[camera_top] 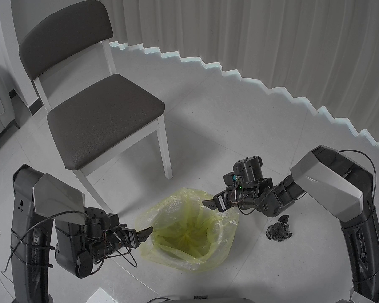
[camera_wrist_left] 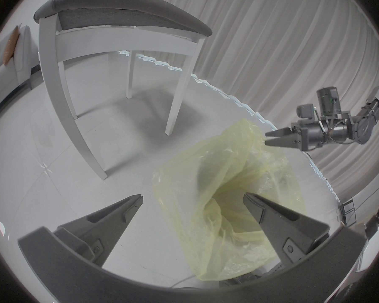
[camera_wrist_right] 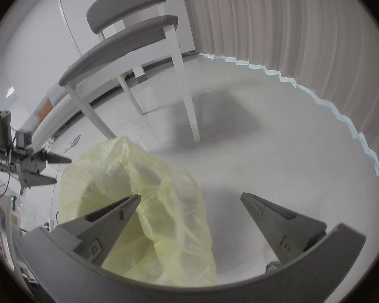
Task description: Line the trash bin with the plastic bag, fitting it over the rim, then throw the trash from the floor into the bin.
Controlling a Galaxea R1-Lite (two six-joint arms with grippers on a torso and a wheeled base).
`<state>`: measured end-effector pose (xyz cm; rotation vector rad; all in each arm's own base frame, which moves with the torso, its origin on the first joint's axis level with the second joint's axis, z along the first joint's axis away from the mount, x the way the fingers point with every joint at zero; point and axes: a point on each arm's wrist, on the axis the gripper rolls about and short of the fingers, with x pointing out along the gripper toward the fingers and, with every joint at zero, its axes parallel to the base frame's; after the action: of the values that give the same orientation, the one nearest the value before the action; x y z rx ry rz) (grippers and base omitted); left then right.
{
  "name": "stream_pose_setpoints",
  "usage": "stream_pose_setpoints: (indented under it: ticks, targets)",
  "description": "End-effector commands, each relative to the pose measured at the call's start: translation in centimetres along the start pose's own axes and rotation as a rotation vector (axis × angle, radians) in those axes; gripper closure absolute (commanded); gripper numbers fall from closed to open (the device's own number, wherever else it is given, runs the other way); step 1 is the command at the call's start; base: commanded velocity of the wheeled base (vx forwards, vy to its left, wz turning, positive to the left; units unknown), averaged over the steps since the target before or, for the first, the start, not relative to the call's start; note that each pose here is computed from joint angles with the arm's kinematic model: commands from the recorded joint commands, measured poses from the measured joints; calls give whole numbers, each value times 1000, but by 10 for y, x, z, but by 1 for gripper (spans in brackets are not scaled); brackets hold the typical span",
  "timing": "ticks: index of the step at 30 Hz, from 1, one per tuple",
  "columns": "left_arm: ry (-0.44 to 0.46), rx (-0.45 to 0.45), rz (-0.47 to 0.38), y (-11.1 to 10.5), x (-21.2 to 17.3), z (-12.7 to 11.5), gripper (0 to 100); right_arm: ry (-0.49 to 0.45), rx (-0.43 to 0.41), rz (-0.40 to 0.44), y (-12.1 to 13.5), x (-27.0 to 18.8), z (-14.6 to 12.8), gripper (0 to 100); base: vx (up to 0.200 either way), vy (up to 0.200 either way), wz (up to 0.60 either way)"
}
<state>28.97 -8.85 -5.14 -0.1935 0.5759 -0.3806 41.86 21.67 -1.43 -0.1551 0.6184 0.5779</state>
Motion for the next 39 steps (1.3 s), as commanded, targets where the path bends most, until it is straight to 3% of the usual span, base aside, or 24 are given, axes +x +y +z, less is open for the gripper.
stream_pose_setpoints:
  ticks: [1,5,13,25,31,39]
  targets:
    - [-33,-6,32,12,14,-1,0,44,-19,-4,-2,-11,-10,0,0,0,0]
    - [-40,2,55,23,24,-4,0,91,-39,-7,-5,-11,-25,0,0,0,0]
    - [-32,-11,110,44,37,-3,0,86,-44,-48,-14,-1,-26,0,0,0,0]
    - [-3,12,144,44,49,8,0,76,-23,-80,-34,11,-23,0,0,0,0]
    - [-5,31,146,44,48,9,0,143,-35,-72,-35,15,-19,0,0,0,0]
    - [-15,34,145,41,42,13,0,136,-44,-70,-32,22,-15,0,0,0,0]
